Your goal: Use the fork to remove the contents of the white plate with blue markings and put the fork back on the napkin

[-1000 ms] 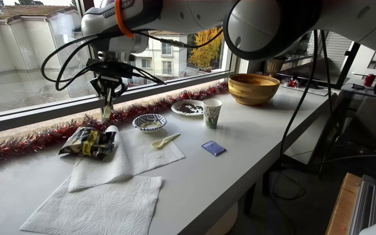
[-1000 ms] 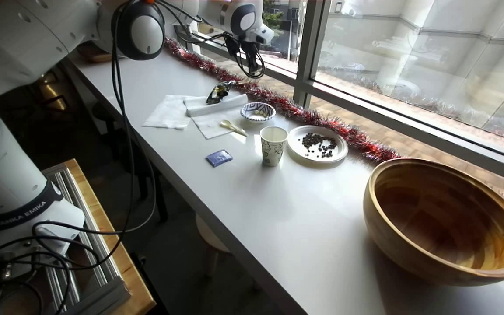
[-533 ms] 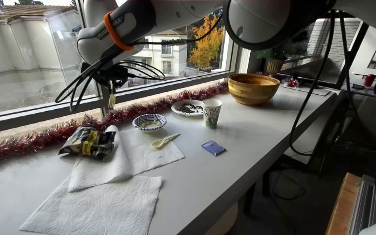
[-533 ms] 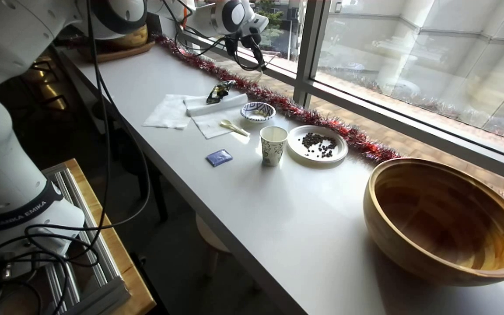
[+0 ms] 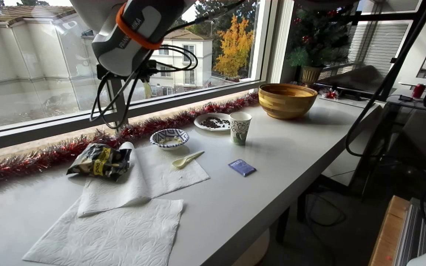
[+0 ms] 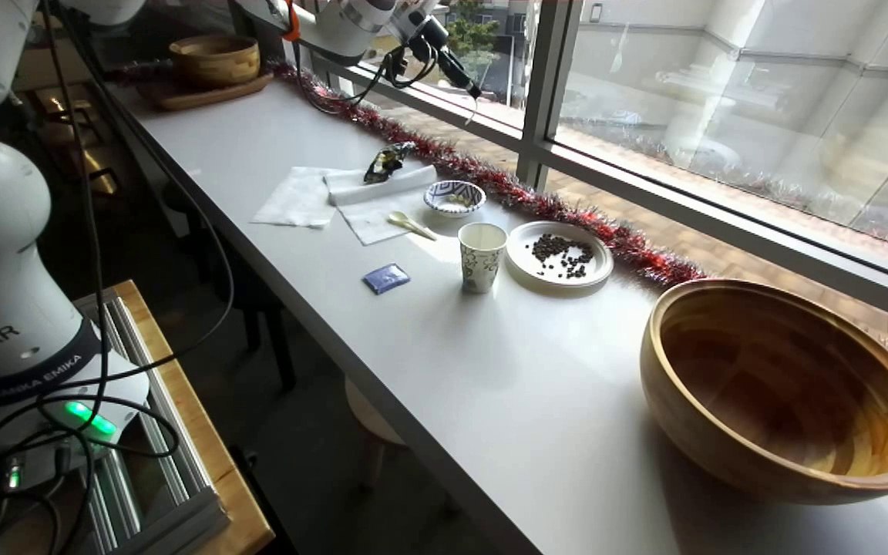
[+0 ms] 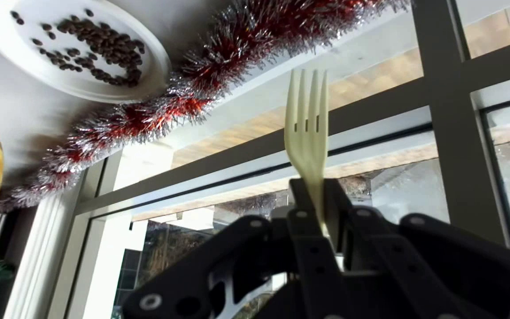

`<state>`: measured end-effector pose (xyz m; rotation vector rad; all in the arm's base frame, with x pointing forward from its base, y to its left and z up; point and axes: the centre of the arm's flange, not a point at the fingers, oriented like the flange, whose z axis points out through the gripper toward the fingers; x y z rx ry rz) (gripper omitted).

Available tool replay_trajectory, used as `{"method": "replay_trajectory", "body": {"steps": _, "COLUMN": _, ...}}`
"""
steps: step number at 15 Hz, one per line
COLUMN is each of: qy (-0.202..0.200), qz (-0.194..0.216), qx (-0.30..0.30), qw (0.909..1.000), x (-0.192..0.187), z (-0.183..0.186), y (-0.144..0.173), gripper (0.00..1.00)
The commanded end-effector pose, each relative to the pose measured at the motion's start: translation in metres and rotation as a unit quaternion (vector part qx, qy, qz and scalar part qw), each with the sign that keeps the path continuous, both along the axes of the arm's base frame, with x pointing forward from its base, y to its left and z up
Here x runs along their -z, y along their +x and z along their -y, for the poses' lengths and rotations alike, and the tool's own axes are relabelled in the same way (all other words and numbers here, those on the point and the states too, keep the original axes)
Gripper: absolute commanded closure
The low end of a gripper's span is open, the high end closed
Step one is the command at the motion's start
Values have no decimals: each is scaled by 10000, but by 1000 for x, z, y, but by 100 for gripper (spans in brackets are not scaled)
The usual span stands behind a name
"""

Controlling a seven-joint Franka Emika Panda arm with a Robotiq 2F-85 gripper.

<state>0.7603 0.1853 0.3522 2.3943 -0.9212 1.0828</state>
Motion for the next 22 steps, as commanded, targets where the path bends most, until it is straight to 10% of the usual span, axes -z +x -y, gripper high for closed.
{"method": "replay_trajectory", "body": {"steps": 1, "qy": -147, "qz": 106, "qx": 78, "qw": 9998, "x": -4, "z": 0, "y": -6, "gripper": 87}}
{"method": "replay_trajectory", "body": {"steps": 17, "qy": -954, "qz": -129, "qx": 27, "qw": 9954, "x": 83, "z": -4, "y": -48, "gripper": 97}}
{"method": "replay_trajectory", "body": {"steps": 22, "qy": -663, "qz": 54, "qx": -225, "qw": 9975, "x": 119, "z": 0, "y": -60, "gripper": 97}}
